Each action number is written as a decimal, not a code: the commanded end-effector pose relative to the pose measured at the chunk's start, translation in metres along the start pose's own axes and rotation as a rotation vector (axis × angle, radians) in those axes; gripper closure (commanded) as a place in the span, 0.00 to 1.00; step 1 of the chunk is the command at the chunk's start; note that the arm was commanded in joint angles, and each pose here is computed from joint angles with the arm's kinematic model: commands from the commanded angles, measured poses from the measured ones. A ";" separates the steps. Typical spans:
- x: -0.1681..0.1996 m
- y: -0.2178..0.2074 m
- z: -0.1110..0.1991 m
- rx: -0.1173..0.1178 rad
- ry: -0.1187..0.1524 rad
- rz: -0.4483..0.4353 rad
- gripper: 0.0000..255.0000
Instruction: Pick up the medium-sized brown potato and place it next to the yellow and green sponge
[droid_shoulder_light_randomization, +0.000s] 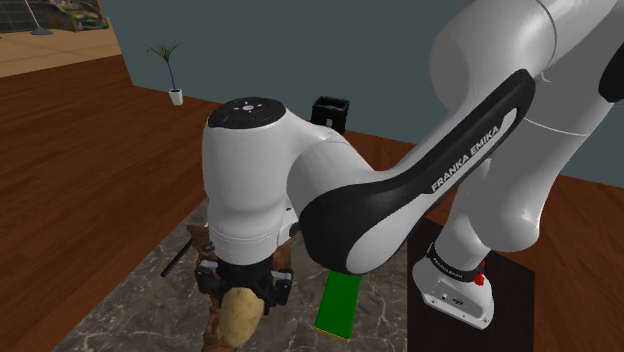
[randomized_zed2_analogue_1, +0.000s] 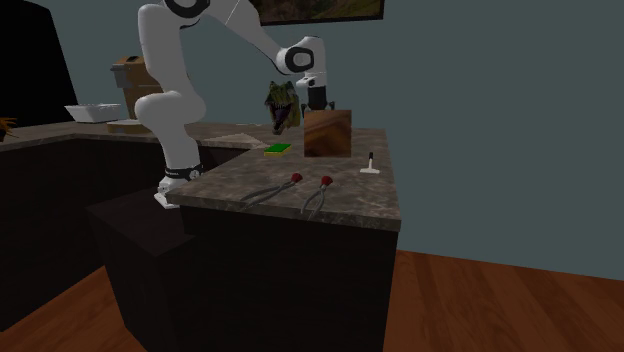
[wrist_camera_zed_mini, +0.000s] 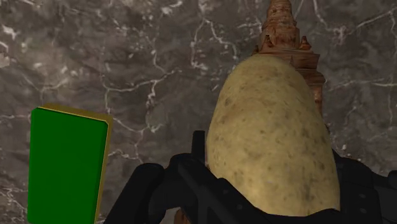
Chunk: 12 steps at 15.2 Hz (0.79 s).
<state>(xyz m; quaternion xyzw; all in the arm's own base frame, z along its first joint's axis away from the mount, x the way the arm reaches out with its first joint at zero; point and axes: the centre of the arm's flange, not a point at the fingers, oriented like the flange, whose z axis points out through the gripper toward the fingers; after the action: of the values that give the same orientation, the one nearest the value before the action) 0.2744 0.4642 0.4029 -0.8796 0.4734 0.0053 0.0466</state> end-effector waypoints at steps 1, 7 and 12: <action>0.011 0.002 0.023 -0.047 0.020 0.015 1.00; 0.013 0.005 0.054 -0.047 0.020 0.015 1.00; 0.014 0.006 0.065 -0.047 0.020 0.015 1.00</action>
<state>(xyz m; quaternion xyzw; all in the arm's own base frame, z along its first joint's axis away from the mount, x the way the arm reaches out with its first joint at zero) 0.2830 0.4785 0.3897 -0.8745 0.4725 -0.0142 0.1089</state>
